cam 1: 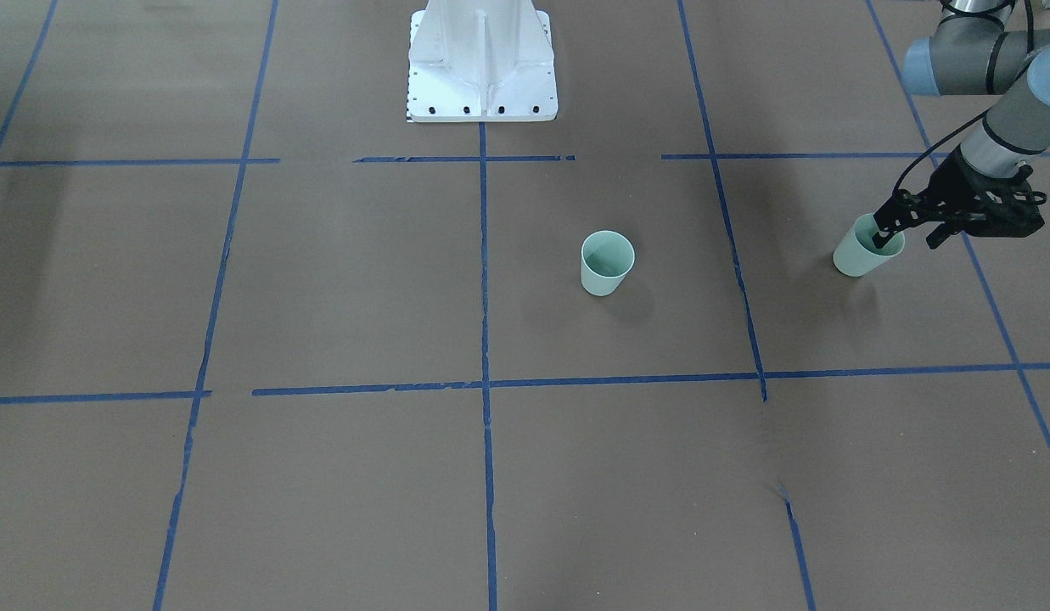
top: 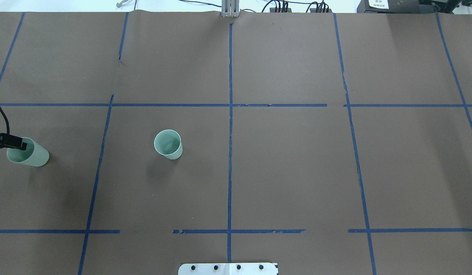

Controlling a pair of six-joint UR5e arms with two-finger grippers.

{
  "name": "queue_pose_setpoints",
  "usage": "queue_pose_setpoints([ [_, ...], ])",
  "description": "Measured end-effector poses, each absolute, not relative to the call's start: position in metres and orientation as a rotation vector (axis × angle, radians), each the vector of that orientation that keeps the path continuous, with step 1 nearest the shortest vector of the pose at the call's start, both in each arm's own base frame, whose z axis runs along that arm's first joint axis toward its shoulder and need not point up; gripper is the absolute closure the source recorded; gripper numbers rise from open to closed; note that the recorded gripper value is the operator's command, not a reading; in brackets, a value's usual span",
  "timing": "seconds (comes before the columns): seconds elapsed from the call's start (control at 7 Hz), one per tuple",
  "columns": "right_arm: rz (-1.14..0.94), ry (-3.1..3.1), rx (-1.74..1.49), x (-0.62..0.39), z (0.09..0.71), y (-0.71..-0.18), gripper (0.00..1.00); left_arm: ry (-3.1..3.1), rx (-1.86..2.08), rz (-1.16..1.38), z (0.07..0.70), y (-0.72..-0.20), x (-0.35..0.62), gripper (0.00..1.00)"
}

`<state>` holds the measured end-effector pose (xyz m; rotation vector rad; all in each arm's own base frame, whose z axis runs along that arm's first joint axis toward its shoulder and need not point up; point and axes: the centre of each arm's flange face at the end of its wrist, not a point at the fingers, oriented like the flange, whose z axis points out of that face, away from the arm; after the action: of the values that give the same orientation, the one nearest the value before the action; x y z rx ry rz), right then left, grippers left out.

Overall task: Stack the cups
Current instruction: 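Reach the left gripper down and grasp the lying pale green cup, then lift the cup with the left gripper and carry it over the upright cup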

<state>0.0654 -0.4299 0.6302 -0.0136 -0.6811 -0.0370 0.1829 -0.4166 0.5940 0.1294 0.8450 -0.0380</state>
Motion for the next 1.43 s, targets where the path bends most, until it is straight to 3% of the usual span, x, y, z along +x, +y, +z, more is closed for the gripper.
queue_pose_setpoints([
  [0.86,-0.037,-0.681,-0.014,0.065,0.63,-0.43,0.0,0.869,0.128,-0.024,0.565,-0.416,0.183,1.0],
  [1.43,-0.037,-0.681,-0.014,0.066,0.63,-0.43,0.0,0.912,0.067,-0.152,0.422,-0.437,0.183,1.0],
])
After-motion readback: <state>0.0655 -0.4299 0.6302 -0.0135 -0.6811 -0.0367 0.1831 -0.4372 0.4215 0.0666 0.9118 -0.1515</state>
